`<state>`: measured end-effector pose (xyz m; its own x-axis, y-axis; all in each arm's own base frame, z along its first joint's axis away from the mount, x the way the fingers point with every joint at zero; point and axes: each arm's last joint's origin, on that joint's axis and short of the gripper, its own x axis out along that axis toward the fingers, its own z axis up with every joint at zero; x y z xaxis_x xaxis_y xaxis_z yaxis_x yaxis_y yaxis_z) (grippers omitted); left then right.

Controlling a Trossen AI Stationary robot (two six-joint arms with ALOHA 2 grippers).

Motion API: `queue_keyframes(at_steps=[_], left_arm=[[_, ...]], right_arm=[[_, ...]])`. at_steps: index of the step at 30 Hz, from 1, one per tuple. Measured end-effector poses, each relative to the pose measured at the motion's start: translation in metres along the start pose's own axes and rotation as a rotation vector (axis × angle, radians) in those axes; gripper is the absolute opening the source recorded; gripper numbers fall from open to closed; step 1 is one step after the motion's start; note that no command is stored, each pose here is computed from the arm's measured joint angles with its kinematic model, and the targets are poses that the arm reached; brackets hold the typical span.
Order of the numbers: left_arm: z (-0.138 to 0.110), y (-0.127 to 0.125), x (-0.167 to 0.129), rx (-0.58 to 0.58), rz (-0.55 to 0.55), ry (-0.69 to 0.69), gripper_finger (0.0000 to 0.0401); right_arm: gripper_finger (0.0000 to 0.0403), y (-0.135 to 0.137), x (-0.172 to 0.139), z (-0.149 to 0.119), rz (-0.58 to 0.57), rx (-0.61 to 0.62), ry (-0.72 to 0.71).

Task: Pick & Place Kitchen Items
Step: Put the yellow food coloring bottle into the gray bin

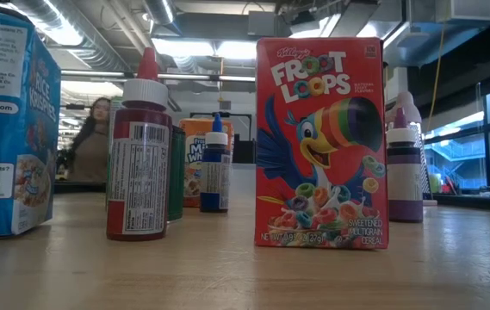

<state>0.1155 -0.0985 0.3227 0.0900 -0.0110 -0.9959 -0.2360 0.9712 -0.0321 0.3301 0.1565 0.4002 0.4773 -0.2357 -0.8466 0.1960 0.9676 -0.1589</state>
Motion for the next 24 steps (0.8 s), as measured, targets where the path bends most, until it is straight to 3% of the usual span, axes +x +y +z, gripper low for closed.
queue_keyframes(at_steps=[9, 24], left_arm=[[0.028, 0.031, -0.001, -0.009, 0.047, -0.048, 0.0144], [0.064, 0.098, -0.010, -0.051, 0.183, -0.069, 0.0144]], right_arm=[[0.0321, -0.010, -0.011, 0.000, -0.001, -0.059, -0.030], [0.0321, -0.056, -0.024, 0.009, -0.098, -0.215, -0.086]])
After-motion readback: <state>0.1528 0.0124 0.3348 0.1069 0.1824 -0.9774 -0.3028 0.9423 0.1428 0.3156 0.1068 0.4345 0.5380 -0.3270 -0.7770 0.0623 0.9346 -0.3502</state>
